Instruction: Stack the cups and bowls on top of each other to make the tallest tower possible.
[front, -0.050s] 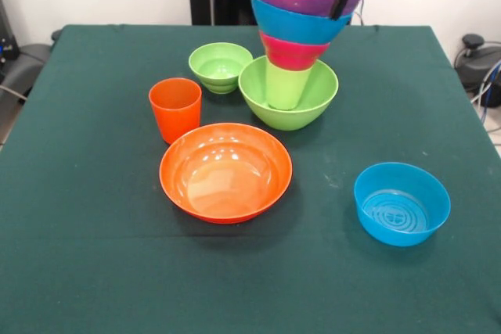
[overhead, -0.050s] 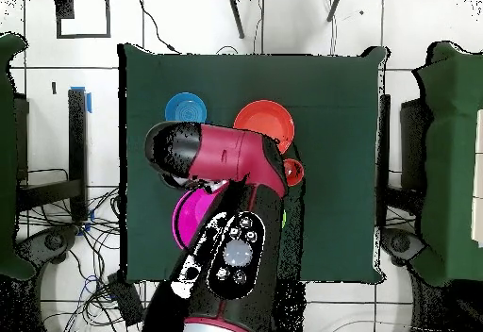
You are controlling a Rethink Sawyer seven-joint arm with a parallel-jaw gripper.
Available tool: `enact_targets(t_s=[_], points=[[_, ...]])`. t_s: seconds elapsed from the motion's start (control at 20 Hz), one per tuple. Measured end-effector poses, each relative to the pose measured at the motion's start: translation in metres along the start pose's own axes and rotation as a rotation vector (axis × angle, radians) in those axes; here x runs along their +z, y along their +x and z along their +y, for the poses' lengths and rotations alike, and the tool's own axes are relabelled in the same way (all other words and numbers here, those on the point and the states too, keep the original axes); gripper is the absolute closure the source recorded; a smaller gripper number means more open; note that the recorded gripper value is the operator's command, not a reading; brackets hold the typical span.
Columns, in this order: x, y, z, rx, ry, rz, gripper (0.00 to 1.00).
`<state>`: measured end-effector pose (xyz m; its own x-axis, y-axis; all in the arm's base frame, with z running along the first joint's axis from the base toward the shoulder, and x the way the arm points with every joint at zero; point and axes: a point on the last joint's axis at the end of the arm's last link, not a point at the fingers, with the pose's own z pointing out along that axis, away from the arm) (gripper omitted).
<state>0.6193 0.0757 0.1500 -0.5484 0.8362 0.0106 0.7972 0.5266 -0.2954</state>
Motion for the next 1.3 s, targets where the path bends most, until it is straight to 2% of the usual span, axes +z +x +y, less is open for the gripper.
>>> enact_targets(t_s=[0.1,0.2,0.4,0.7,1.3], points=[[0.002,-0.008,-0.001,0.007,-0.012,-0.018,0.00],[0.010,-0.021,-0.008,0.011,-0.012,-0.054,0.00],[0.024,-0.037,-0.019,0.011,0.007,-0.093,0.00],[0.029,-0.045,-0.026,0.013,0.023,-0.101,0.00],[0.031,-0.049,-0.027,0.018,0.019,-0.092,0.00]])
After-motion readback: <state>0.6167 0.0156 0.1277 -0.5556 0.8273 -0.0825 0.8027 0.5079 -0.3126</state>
